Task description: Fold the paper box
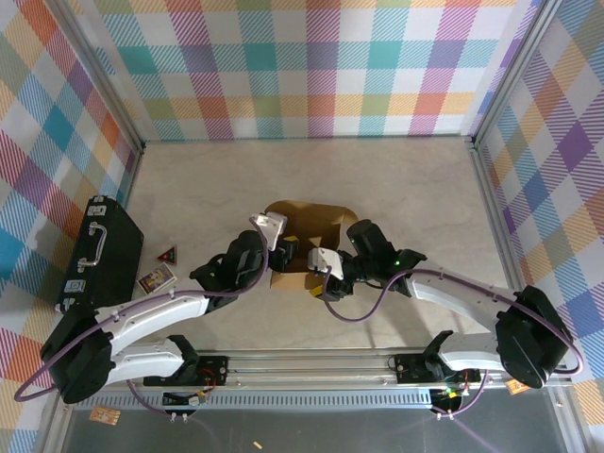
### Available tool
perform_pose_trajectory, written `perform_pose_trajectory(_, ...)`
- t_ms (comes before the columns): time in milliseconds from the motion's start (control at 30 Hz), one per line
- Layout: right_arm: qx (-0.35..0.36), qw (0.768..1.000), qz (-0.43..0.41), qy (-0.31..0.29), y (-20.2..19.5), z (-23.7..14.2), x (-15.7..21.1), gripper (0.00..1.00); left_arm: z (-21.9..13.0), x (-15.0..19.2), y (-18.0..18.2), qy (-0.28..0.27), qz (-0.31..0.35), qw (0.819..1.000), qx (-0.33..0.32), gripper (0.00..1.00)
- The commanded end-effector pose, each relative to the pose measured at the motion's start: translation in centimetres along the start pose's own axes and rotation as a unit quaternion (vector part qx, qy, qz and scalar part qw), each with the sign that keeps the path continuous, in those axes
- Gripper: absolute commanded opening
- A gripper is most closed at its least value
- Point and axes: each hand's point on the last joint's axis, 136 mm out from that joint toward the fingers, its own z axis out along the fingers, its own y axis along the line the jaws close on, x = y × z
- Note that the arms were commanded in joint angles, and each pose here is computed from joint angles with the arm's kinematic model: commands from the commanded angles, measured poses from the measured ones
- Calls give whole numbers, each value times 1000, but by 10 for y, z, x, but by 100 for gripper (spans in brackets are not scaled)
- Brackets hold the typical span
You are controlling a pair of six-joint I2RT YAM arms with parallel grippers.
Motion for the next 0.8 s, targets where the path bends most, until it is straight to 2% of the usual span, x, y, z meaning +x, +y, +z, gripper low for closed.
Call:
perform_pose_trajectory(0, 83, 995, 36, 36, -43, -9, 14, 53, -13, 11, -15, 22, 5, 999, 46, 50)
perform_pose_trajectory(133, 79, 996, 36, 36, -43, -7, 14, 53, -12, 14, -14, 21, 6, 999, 46, 49)
perform_pose_trajectory(500, 81, 995, 41, 42, -46, -5, 17, 57, 1, 34, -1, 48, 16, 999, 8, 20)
perform_pose_trajectory(633, 82, 995, 44, 41, -47, -4, 16, 57, 1, 35, 0, 48, 20, 999, 4, 19)
perform_pose_trajectory(767, 78, 995, 45, 45, -46, -3, 18, 57, 0, 34, 0, 51, 24, 998, 5, 23)
